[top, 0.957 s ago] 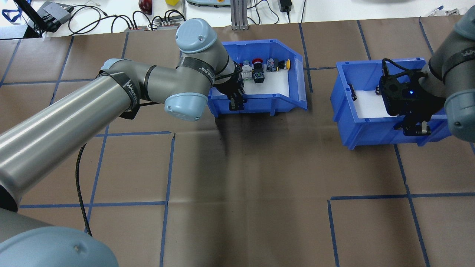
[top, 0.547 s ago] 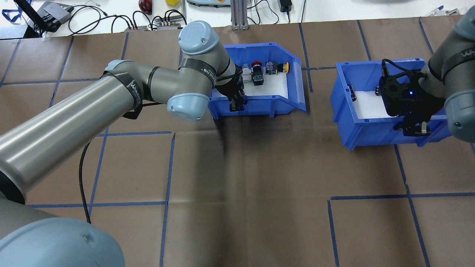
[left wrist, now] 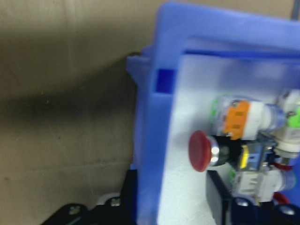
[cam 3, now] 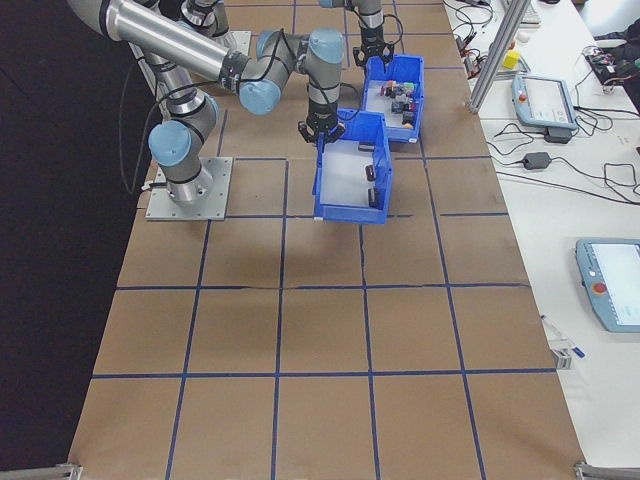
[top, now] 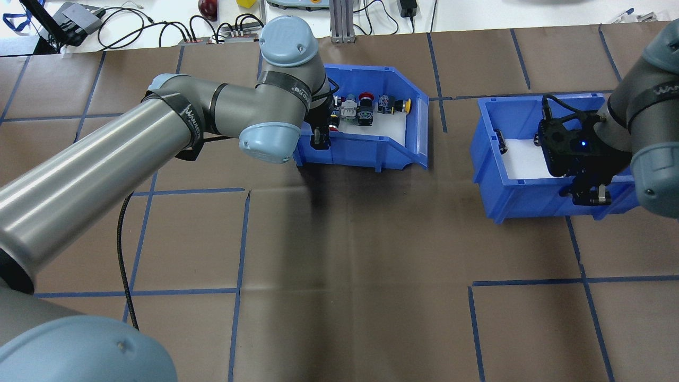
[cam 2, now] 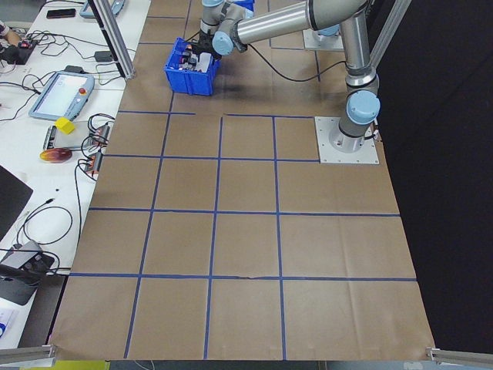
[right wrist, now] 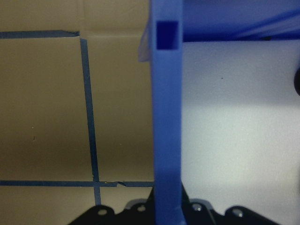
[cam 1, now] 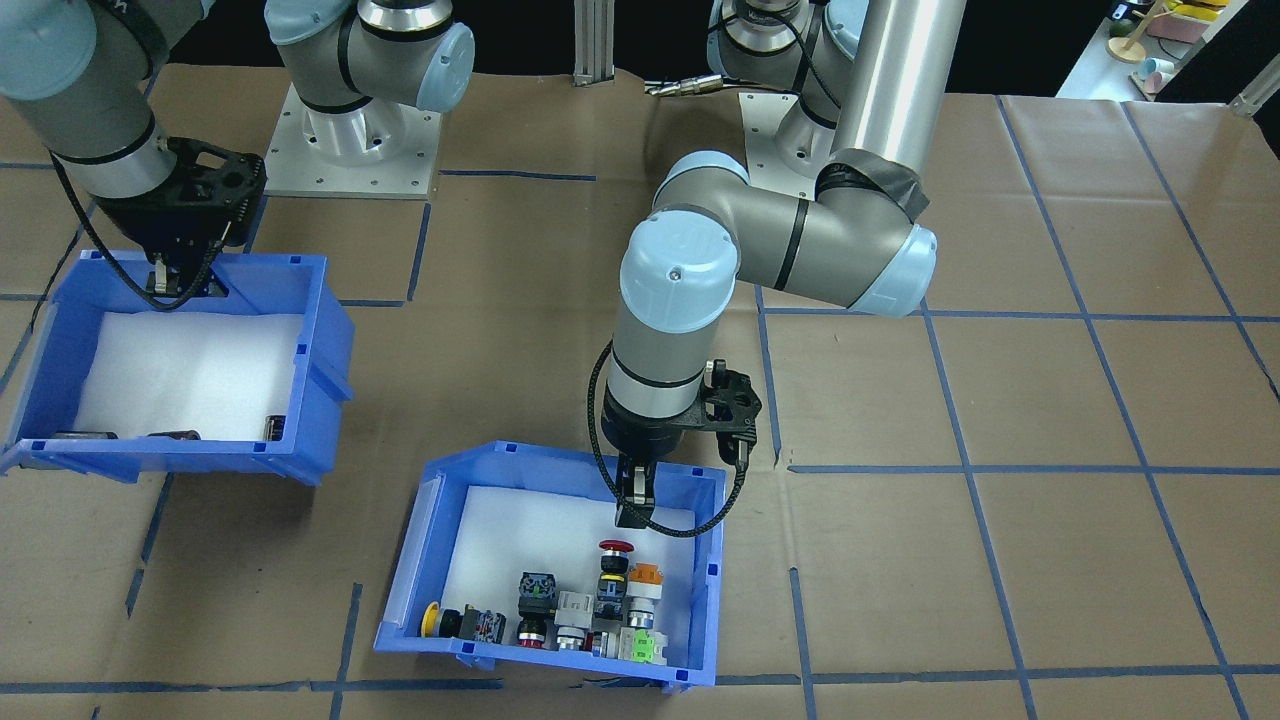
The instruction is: Place button box in front
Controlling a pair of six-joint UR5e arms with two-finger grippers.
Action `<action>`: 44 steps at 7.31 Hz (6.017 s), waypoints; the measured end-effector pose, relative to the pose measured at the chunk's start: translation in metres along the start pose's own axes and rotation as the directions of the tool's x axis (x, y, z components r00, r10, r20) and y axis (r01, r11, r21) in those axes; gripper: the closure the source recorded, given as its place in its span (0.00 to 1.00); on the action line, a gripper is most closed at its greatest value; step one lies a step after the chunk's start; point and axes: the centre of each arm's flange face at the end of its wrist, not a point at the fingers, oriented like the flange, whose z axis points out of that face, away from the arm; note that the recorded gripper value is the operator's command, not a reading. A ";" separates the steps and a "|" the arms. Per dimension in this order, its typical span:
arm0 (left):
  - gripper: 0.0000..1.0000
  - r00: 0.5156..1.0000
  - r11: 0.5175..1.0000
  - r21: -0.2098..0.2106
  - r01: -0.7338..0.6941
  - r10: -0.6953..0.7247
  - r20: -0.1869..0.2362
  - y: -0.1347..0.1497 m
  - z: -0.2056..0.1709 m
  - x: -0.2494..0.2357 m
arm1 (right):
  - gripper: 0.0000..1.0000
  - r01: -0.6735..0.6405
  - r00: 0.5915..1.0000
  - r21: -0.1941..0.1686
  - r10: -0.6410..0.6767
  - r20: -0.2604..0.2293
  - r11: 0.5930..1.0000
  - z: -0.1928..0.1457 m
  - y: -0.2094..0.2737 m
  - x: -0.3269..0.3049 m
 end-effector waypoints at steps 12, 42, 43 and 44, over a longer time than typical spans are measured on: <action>0.01 0.164 0.177 -0.195 -0.965 0.983 0.081 -0.028 -0.216 -0.114 | 0.90 -0.093 0.996 0.017 0.093 -0.007 0.996 0.023 -0.175 -0.122; 0.01 -0.030 -0.021 -0.214 -0.977 0.999 0.035 -0.141 -0.256 -0.157 | 0.00 -0.928 0.352 0.112 0.934 -0.054 0.356 -0.109 -0.099 0.013; 0.01 -0.026 -0.017 -0.214 -0.977 0.999 0.036 -0.141 -0.256 -0.158 | 0.00 -0.970 0.231 0.081 0.973 -0.012 0.231 -0.120 -0.089 0.013; 0.01 -0.023 -0.014 -0.214 -0.977 0.999 0.037 -0.141 -0.256 -0.158 | 0.00 -0.992 0.118 0.040 0.993 0.025 0.117 -0.130 -0.084 0.010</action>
